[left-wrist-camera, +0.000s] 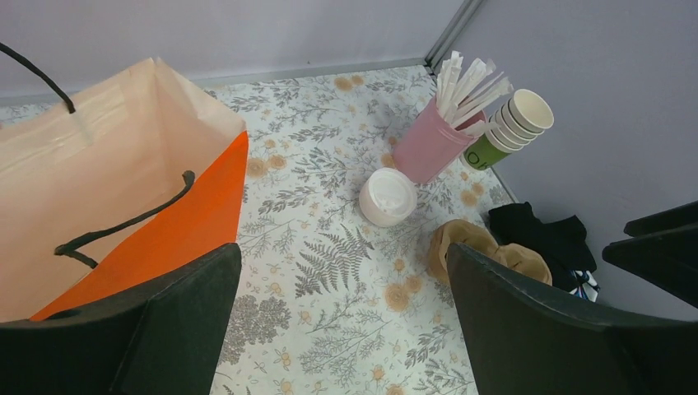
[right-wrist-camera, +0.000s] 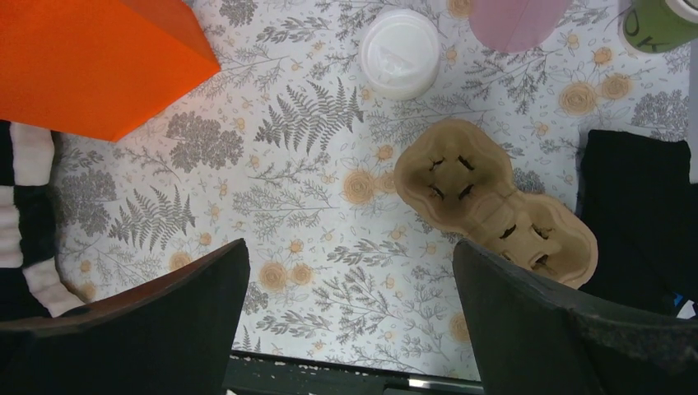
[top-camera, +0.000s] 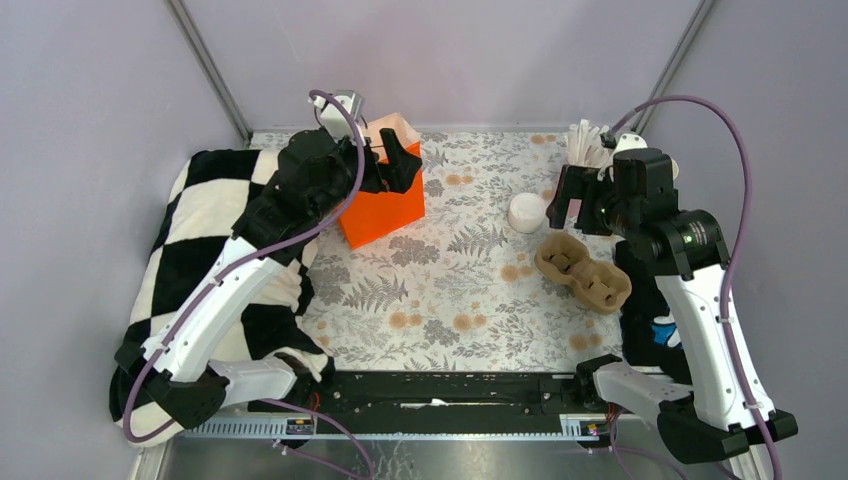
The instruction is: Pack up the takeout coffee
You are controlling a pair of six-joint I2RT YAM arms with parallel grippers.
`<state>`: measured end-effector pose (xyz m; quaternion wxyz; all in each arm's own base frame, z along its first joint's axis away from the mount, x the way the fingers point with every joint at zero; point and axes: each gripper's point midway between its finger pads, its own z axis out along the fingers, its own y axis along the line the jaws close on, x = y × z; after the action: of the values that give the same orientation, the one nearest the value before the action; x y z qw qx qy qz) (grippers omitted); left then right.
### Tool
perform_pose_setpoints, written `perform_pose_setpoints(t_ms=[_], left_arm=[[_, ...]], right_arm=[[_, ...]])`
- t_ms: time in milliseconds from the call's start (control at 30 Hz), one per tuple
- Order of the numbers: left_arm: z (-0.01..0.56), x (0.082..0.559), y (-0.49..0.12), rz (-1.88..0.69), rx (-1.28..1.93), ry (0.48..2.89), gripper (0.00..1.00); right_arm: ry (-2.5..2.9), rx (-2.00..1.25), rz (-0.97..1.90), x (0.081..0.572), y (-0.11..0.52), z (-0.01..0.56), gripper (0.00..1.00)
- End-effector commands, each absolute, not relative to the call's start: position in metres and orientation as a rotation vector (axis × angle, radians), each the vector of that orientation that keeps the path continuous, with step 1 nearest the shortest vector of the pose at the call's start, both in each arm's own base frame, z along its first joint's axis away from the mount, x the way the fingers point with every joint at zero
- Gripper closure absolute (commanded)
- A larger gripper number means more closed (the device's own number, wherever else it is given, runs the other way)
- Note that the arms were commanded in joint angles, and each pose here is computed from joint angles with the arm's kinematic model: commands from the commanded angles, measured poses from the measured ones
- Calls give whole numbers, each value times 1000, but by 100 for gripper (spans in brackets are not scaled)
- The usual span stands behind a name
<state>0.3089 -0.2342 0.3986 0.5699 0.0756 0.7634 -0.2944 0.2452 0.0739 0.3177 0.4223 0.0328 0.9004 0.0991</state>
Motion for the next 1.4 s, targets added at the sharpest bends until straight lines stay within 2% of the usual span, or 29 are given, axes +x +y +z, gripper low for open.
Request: perform_pose_setpoints(t_ms=[0, 300, 500, 833, 1033, 1133, 1267, 1367], left_arm=[[422, 302, -224, -673, 180, 1736, 1], [414, 313, -234, -562, 369, 1785, 1], [402, 310, -246, -594, 470, 1806, 1], [395, 301, -214, -425, 512, 1782, 1], [381, 295, -205, -407, 523, 1799, 1], [376, 304, -191, -377, 480, 1809, 1], [375, 318, -179, -344, 433, 1826, 1], [379, 324, -186, -368, 432, 1825, 1]], right_arm=[[2201, 71, 240, 260, 75, 337, 0], [2198, 142, 144, 305, 71, 335, 0], [2215, 250, 83, 334, 53, 339, 0], [2220, 714, -69, 360, -67, 324, 4], [2199, 956, -208, 381, -149, 304, 10], [2205, 1064, -272, 394, -183, 281, 18], [2269, 1125, -340, 409, -208, 246, 28], [2304, 1148, -365, 416, -214, 226, 32]])
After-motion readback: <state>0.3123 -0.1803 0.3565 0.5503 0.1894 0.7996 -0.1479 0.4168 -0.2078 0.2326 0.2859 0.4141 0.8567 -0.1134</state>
